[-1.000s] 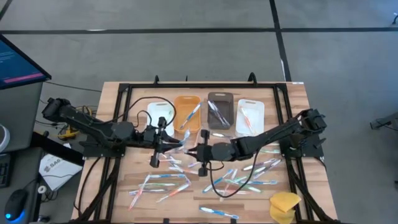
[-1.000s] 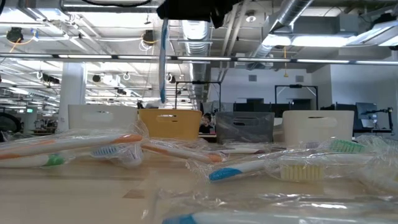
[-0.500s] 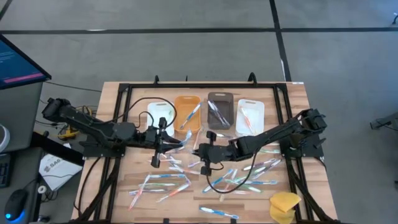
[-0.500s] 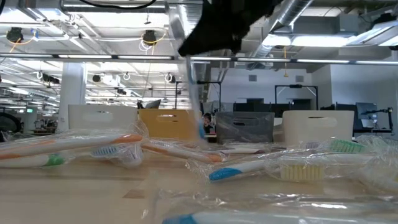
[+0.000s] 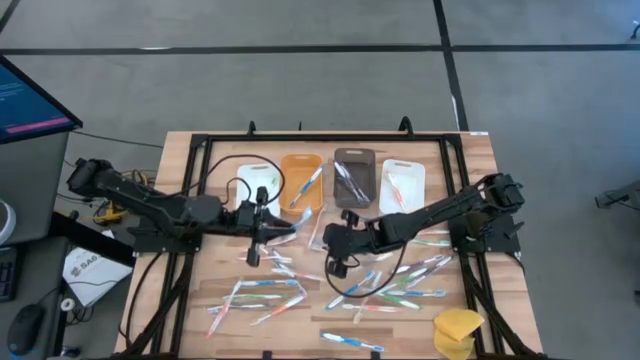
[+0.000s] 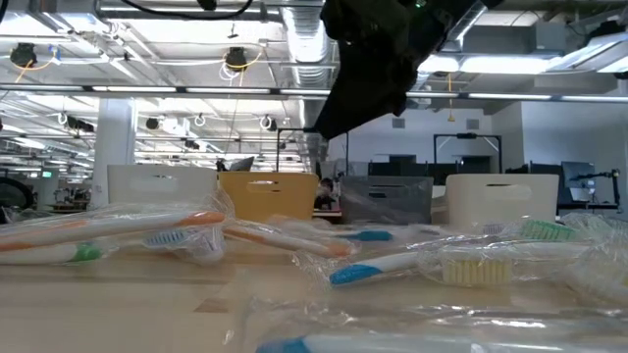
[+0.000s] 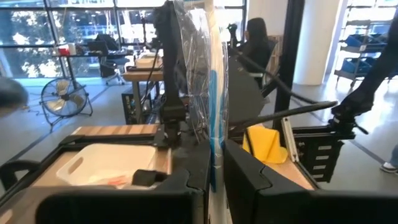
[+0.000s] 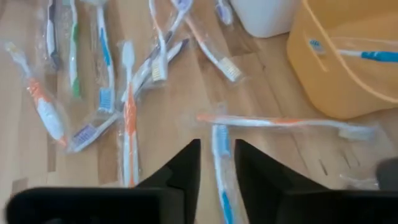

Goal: Pick & Place Toothbrushes
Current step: Put the blue toothbrush into the orange bin

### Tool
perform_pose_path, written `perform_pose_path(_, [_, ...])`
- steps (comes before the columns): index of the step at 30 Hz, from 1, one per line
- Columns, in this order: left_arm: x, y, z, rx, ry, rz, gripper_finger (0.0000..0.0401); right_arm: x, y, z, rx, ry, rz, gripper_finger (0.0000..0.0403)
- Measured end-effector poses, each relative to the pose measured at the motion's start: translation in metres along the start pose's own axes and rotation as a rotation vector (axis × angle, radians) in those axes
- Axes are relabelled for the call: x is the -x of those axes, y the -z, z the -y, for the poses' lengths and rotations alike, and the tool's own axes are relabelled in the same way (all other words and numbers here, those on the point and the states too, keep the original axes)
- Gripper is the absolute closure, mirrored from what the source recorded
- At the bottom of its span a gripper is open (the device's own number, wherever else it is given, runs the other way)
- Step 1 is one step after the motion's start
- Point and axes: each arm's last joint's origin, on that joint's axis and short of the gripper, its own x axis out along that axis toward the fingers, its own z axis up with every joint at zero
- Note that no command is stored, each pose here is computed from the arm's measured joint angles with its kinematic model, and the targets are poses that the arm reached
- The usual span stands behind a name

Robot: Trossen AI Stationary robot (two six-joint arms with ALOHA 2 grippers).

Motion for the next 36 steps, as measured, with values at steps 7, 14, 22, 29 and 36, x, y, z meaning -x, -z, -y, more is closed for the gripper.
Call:
perform_pose_path(7, [-0.001, 0.004, -0.006, -0.007, -0.031, -0.034, 0.0379, 0.006, -0.005, 0.0, 0.014, -0.014, 0.034, 0.0241])
perform_pose_path(14, [-0.004, 0.016, -0.029, -0.007, -0.126, -0.157, 0.0379, 0.039, -0.01, -0.006, 0.041, -0.054, 0.067, 0.0237])
perform_pose_path(22, [-0.002, 0.03, -0.068, 0.112, -0.293, -0.289, 0.0379, 0.079, -0.008, -0.026, 0.074, -0.08, 0.162, 0.0241])
perform_pose_path(29, [0.004, 0.038, -0.103, 0.255, -0.401, -0.334, 0.0379, 0.086, -0.004, -0.033, 0.088, -0.054, 0.189, 0.0239])
perform_pose_path(36, [0.005, 0.051, -0.139, 0.369, -0.48, -0.371, 0.0379, 0.085, -0.003, -0.03, 0.096, -0.039, 0.17, 0.024])
